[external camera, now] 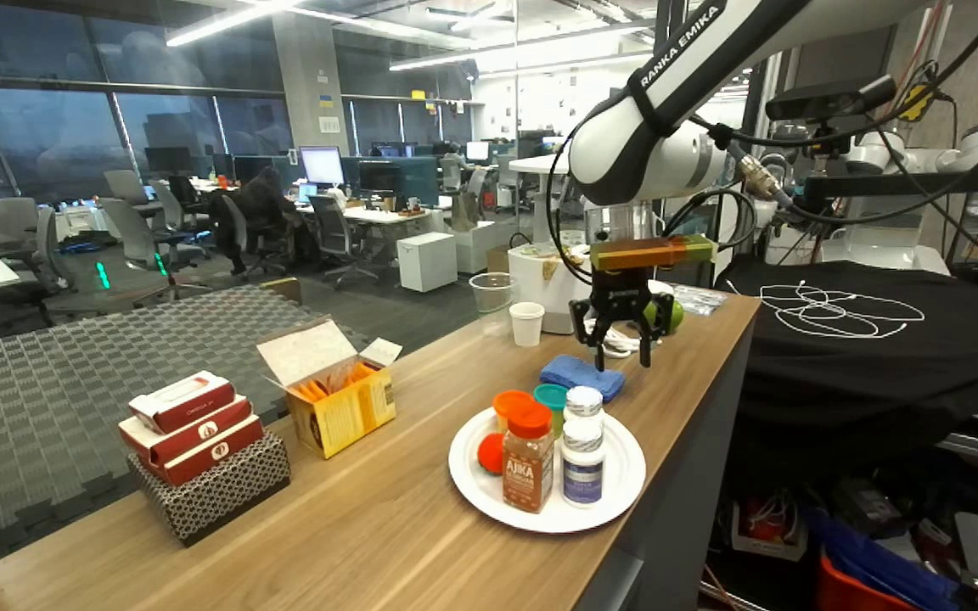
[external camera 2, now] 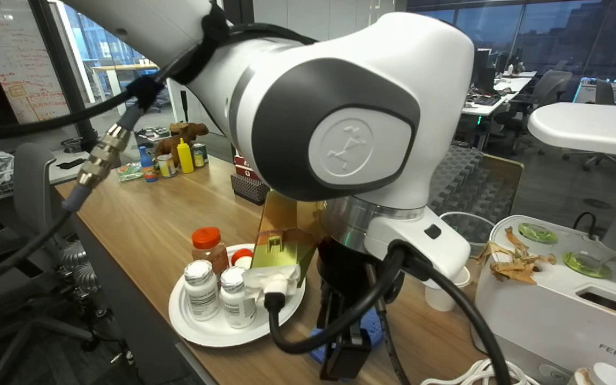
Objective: Put all the bottles and the orange ball in the plate, and then use the blue object to clean the table
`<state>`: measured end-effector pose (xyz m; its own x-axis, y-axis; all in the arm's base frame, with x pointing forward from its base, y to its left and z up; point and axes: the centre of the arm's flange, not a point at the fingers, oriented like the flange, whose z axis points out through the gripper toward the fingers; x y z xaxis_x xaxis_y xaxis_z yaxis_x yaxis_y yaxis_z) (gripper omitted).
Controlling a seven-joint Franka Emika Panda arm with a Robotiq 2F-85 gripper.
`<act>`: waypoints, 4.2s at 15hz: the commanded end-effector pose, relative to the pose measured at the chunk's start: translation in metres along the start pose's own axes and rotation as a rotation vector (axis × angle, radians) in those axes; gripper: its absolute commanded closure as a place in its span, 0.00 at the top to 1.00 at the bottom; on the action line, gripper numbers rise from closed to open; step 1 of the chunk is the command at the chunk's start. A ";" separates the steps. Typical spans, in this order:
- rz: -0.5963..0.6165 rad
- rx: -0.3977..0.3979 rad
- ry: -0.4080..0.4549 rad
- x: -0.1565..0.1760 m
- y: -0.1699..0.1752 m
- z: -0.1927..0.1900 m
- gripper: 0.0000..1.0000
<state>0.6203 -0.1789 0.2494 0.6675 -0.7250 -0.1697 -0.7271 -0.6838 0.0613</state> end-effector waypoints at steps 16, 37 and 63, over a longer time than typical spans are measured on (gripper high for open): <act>0.430 0.087 -0.079 0.009 -0.009 0.023 1.00; 0.660 0.074 0.025 0.054 -0.026 0.011 0.01; 0.404 0.076 -0.034 0.089 -0.173 -0.019 0.00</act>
<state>0.7626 -0.1335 0.2327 0.2711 -0.9444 -0.1859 -0.9572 -0.2849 0.0514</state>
